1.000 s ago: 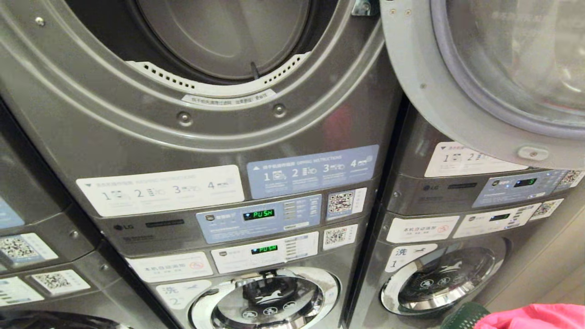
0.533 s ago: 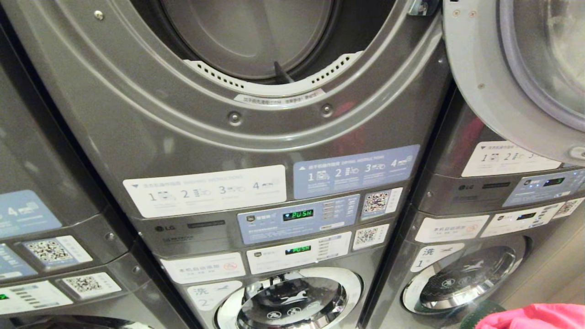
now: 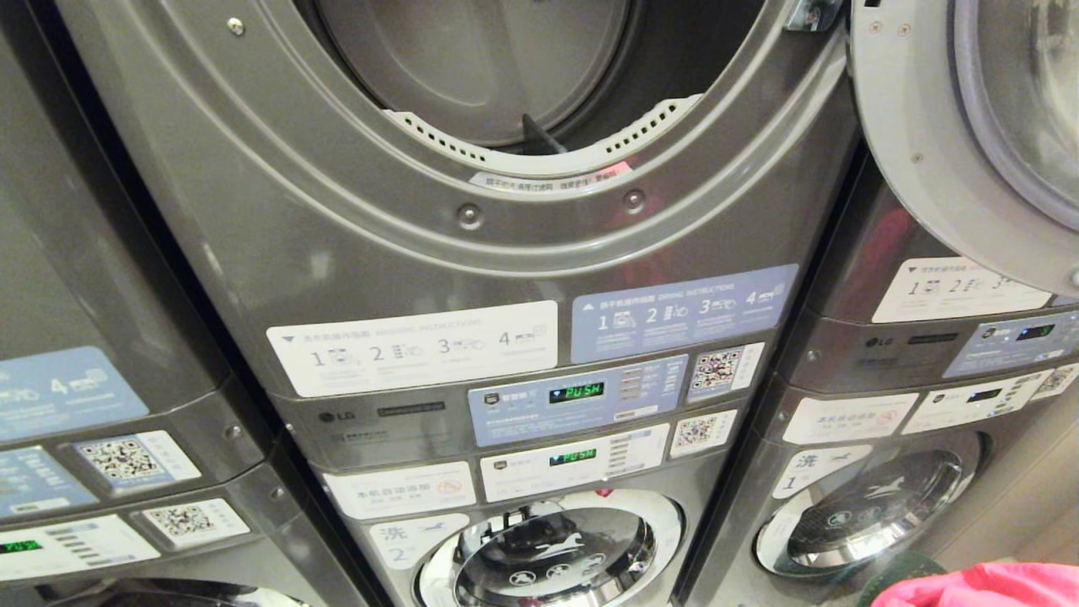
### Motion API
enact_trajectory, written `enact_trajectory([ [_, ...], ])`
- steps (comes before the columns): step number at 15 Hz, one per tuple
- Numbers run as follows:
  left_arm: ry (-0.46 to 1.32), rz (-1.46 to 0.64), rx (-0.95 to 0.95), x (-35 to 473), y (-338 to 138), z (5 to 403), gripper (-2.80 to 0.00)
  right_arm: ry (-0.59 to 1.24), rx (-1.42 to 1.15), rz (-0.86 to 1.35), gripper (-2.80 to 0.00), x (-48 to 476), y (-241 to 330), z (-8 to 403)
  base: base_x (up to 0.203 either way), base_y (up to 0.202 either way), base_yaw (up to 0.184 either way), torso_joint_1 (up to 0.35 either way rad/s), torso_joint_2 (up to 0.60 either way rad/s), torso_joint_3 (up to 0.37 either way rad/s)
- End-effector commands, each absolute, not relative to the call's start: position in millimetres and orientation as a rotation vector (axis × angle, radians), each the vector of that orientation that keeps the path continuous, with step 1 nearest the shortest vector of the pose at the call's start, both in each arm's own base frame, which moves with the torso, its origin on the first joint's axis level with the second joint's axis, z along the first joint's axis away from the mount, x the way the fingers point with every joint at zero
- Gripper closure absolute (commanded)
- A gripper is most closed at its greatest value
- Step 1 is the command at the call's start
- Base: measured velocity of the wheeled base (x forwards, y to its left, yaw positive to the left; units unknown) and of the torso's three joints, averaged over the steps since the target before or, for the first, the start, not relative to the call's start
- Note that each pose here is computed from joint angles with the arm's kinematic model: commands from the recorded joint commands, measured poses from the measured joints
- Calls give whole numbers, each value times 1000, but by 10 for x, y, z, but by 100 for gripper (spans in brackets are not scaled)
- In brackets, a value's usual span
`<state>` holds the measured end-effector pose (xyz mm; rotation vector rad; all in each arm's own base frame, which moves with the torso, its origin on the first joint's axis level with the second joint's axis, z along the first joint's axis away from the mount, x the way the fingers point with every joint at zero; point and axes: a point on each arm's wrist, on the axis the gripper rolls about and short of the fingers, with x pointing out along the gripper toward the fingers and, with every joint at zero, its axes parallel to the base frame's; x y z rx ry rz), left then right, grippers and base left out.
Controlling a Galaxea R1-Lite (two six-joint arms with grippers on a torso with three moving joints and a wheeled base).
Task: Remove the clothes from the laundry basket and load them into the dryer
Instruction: Put the clothes in the dryer
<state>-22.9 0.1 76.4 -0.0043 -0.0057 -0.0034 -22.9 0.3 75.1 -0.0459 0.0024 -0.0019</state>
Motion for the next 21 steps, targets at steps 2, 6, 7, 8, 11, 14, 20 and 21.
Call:
enact_trajectory([
  [2, -8, -3, -5, -230, 1, 763, 0, 2, -48, 0, 0, -229, 3, 751, 0, 0, 0, 0, 0, 0],
  [6, -8, -3, -5, -230, 1, 763, 0, 2, -41, -3, 0, -229, 3, 751, 0, 0, 0, 0, 0, 0],
  [7, -8, -3, -5, -230, 1, 763, 0, 2, -43, -2, 0, -229, 3, 751, 0, 0, 0, 0, 0, 0],
  [8, -8, -3, -5, -230, 1, 763, 0, 3, -46, -1, 0, -228, 3, 752, 0, 0, 0, 0, 0, 0],
  [11, -8, -3, -5, -230, 1, 763, 0, 0, -44, -2, 0, -229, 3, 753, 0, 4, 11, -1, -1, 0],
  [14, -8, -3, -5, -230, 1, 763, 0, 1, -44, -2, 0, -229, 3, 752, -3, -7, 137, 9, 3, 2],
  [20, -8, -3, -5, -230, 1, 763, 0, 2, -41, -1, 0, -228, 3, 752, -1, -8, 163, 1, 2, 2],
  [21, -8, -3, -5, -230, 1, 763, 0, 3, -41, -1, 0, -228, 3, 752, -3, -5, 76, 2, 2, 2],
])
